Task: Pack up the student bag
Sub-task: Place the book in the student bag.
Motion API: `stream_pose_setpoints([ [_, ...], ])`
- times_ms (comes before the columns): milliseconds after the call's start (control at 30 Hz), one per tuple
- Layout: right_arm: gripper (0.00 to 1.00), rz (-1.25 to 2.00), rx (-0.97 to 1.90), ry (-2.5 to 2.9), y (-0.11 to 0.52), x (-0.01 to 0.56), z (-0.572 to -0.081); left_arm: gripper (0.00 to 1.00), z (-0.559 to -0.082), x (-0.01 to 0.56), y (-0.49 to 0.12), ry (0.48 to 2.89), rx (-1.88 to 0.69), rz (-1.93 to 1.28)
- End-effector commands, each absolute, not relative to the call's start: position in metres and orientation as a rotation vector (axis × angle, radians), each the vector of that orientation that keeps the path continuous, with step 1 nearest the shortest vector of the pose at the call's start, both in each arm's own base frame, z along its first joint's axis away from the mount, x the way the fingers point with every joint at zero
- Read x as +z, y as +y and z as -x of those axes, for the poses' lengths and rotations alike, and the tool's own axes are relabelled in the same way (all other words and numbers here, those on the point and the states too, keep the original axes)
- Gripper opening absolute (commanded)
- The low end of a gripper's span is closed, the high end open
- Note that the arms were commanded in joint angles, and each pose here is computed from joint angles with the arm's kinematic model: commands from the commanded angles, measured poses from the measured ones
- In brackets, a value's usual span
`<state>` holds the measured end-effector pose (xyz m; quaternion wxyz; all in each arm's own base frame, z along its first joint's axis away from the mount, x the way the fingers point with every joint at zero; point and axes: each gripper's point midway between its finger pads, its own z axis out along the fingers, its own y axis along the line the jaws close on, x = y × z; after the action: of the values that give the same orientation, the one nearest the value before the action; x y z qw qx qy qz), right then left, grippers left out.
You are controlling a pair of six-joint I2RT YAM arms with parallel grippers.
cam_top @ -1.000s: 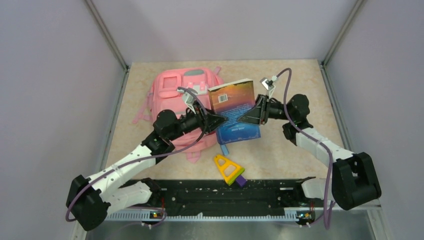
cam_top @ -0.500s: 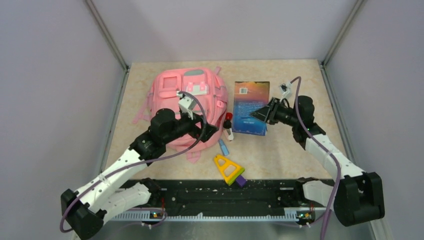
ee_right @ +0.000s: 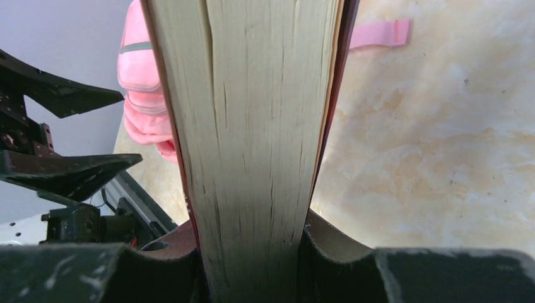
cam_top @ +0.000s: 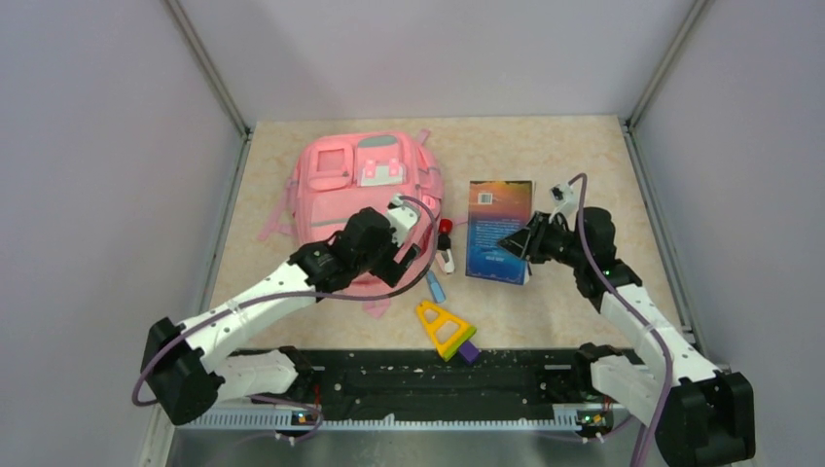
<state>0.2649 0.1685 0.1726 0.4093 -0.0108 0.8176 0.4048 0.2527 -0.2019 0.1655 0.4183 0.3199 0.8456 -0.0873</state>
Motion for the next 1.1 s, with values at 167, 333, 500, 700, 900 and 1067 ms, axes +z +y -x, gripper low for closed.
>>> stream_pose_setpoints([
  [167,0.0,0.124,1.096,1.832,0.176,0.222,-0.265,0.95,-0.266,0.129,-0.153,2.212,0.279,-0.865],
  [333,0.0,0.128,1.104,1.839,0.177,0.22,-0.263,0.96,-0.267,0.117,-0.15,2.245,0.359,-0.863],
  [500,0.0,0.137,1.112,1.835,0.178,0.222,-0.263,0.83,-0.276,0.124,-0.137,2.213,0.505,-0.787],
  [700,0.0,0.143,1.13,1.849,0.18,0.219,-0.262,0.75,-0.283,0.146,-0.13,2.145,0.553,-0.681],
  [900,0.0,0.144,1.157,1.862,0.183,0.217,-0.26,0.33,-0.286,0.154,-0.127,2.106,0.561,-0.642],
  [1067,0.0,0.119,1.275,1.853,0.191,0.224,-0.251,0.0,-0.296,0.188,-0.136,2.042,0.485,-0.546],
])
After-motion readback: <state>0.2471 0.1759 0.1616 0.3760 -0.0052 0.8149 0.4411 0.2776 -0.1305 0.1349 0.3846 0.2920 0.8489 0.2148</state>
